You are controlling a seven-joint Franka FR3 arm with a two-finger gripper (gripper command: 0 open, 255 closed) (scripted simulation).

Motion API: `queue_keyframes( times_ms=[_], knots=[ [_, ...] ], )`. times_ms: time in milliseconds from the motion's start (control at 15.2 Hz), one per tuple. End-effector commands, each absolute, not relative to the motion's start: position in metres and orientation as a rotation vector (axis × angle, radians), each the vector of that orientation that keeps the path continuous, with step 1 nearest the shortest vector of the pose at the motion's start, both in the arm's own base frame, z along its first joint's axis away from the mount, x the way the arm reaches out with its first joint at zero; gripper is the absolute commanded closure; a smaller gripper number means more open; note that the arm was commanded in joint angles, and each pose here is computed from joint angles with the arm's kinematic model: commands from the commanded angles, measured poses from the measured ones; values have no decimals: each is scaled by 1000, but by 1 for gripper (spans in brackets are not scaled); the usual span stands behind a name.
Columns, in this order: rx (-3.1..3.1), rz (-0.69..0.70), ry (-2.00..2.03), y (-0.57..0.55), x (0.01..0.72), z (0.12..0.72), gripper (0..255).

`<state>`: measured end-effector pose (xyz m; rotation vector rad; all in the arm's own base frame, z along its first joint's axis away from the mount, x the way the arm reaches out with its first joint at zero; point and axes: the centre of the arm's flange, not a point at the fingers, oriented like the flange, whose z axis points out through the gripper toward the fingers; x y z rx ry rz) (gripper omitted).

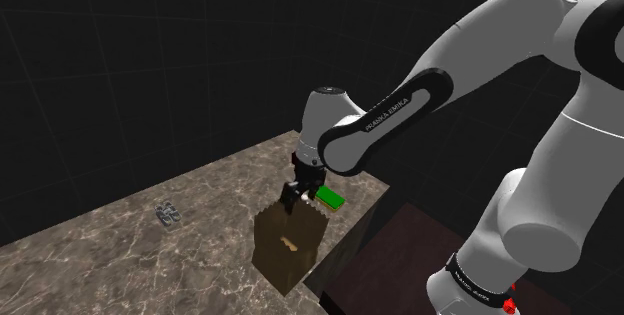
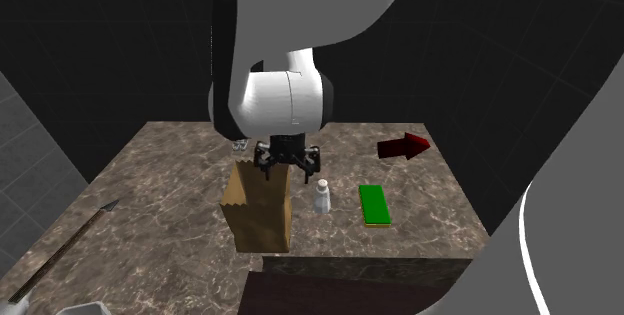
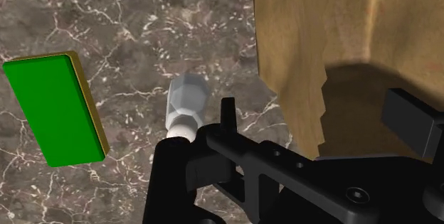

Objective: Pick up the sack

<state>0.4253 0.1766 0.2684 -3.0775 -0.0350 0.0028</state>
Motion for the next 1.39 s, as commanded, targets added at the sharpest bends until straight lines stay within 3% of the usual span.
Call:
queue_keyframes(
  times_ms=[0,66,660,1320],
  knots=[
    [-3077,2,-35,177,425,264,0],
    [-3077,2,-35,177,425,263,255],
    [-3077,2,-35,177,425,264,255],
    [-3077,2,-35,177,425,316,255]
  ],
)
